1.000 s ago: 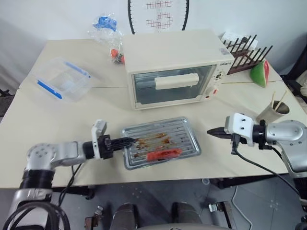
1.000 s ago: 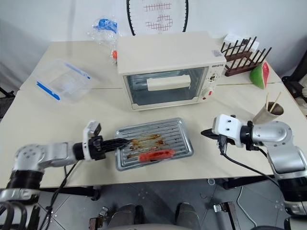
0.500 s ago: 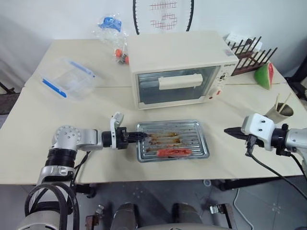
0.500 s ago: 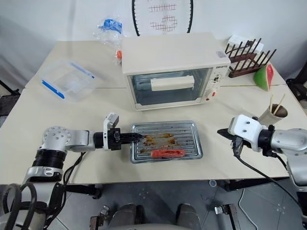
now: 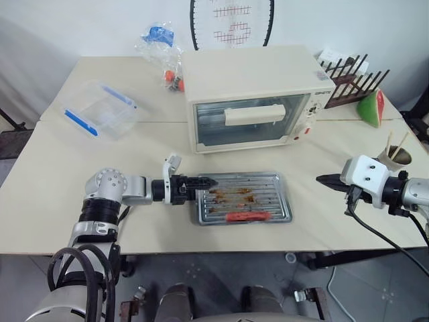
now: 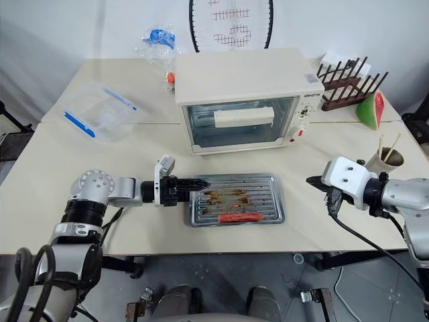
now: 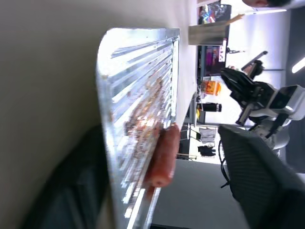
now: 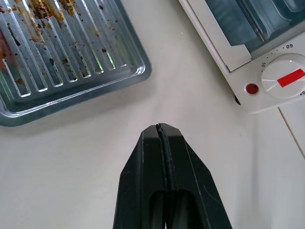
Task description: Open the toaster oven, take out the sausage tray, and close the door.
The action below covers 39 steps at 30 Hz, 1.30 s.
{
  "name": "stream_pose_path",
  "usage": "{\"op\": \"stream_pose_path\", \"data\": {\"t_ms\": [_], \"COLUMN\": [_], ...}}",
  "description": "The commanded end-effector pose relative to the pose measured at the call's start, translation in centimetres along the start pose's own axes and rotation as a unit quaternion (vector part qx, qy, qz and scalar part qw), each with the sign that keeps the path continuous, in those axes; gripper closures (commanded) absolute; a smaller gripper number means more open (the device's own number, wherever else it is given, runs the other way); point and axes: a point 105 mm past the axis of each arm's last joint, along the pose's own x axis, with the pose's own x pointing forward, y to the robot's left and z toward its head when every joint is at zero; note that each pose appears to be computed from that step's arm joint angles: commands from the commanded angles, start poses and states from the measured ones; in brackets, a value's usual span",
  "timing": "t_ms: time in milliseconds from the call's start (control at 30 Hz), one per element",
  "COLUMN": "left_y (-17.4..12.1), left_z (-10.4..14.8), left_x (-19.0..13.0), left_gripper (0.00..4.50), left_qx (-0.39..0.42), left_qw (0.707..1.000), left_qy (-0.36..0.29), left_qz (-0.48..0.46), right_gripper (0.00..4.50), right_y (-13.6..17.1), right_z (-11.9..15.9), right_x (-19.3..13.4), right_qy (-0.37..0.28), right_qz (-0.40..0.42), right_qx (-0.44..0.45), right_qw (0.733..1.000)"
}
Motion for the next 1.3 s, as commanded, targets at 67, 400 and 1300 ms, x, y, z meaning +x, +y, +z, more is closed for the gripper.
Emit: {"op": "stream_pose_path", "data": {"t_ms": [67,400,1300], "left_y": [2.7,2.3,3.2], "left_z": [0.3,1.2,-0.1], "left_x": [-2.6,-8.1,-16.3], "left_gripper": [0.04,0.01,0.00], "left_qx": [0.001,0.125,0.619], "left_qw": [0.996,0.981,0.781], "left_qy": [-0.016,-0.018,-0.003], "left_qz": [0.082,0.149,0.083], "right_gripper": [4.50,4.32,0.04], "right_y": [-0.8,0.0,-2.8], "right_z": [1.6,1.7,-6.4], "right_x": [-0.8,0.0,-2.5], "right_qy": [-0.017,-0.055,0.009], "right_qz": [-0.009,0.049,0.088], "right_qx": [-0.013,0.015,0.040], "right_qw": [1.000,0.997,0.995]}}
